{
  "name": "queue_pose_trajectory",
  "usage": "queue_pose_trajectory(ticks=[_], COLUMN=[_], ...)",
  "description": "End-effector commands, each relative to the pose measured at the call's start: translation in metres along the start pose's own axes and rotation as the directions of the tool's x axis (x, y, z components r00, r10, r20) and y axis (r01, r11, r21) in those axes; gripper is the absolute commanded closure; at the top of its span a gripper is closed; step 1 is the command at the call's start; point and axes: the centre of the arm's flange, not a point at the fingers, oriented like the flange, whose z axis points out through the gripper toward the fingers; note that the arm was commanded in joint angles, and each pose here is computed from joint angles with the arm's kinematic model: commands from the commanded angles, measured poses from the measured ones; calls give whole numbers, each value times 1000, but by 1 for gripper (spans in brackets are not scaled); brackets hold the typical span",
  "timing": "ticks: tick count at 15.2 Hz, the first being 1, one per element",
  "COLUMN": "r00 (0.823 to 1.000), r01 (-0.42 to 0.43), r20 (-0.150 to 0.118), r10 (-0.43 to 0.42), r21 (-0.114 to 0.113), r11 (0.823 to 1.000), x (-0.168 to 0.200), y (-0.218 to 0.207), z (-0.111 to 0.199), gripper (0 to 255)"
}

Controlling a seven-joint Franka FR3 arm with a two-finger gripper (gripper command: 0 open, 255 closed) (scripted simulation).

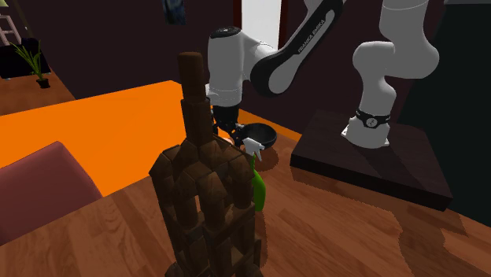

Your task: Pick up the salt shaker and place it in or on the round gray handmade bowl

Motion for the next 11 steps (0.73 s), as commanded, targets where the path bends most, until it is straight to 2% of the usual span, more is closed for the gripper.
queue_pose_trajectory(ticks=[1, 2, 11], r00=[1000, 1000, 1000], r01=[0, 0, 0], r20=[0, 0, 0], r10=[0, 0, 0], r21=[0, 0, 0], r11=[1000, 1000, 1000], x=[0, 0, 0], y=[0, 0, 0], z=[0, 0, 0], gripper=[0, 255, 255])
